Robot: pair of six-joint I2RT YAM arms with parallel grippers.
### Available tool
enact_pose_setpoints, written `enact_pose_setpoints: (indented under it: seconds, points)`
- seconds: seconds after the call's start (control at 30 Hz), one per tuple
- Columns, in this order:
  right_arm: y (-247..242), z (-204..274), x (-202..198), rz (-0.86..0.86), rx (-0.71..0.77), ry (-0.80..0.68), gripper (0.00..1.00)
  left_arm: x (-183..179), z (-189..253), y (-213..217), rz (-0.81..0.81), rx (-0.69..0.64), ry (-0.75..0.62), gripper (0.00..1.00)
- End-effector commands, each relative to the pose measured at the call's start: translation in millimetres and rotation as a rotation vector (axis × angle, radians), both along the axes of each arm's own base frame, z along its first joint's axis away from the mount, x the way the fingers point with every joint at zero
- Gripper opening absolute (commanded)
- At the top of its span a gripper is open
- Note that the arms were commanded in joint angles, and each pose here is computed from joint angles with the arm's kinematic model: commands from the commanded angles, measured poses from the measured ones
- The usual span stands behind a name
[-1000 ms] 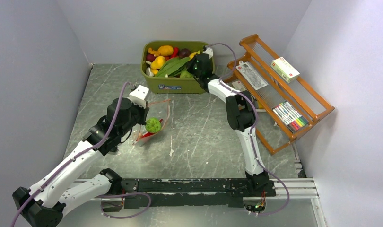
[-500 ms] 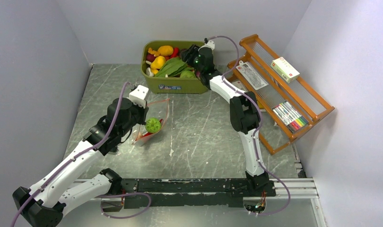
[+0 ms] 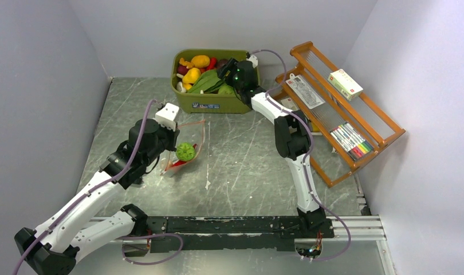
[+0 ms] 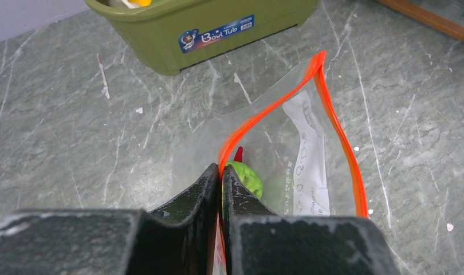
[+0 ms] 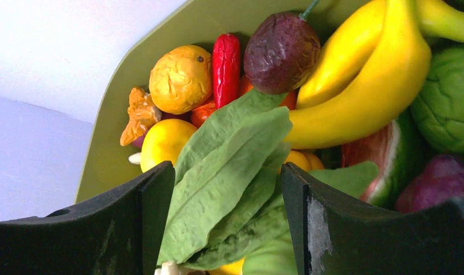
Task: Place the food in the zip-top bag and seal the zipper
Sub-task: Pick up the fake vegetable from the bin.
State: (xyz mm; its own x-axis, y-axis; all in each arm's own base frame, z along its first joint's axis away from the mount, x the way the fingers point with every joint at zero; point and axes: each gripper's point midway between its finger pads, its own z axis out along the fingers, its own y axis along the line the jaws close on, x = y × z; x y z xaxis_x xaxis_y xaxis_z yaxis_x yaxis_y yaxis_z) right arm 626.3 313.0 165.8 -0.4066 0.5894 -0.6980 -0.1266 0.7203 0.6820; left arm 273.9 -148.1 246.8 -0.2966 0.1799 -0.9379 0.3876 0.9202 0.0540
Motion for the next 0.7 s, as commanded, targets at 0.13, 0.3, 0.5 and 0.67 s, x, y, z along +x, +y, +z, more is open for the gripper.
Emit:
enact_pose_setpoints:
  seconds: [0.13, 0.3, 0.5, 0.67]
  points:
    - [14, -16, 19, 0.038, 0.006, -0.032, 0.57, 1, 11, 4, 0.012, -0.016, -0.036, 0.07]
    - [18, -1, 19, 0.071, 0.007, -0.103, 0.32, 1, 10, 3, 0.011, -0.018, -0.031, 0.07]
    - [6, 40, 19, 0.11, 0.013, -0.21, 0.0, 2, 8, -3, -0.001, -0.052, -0.011, 0.07]
    - [1, 83, 8, 0.132, -0.033, -0.319, 0.0, 6, 6, 0, 0.02, -0.071, 0.01, 0.07]
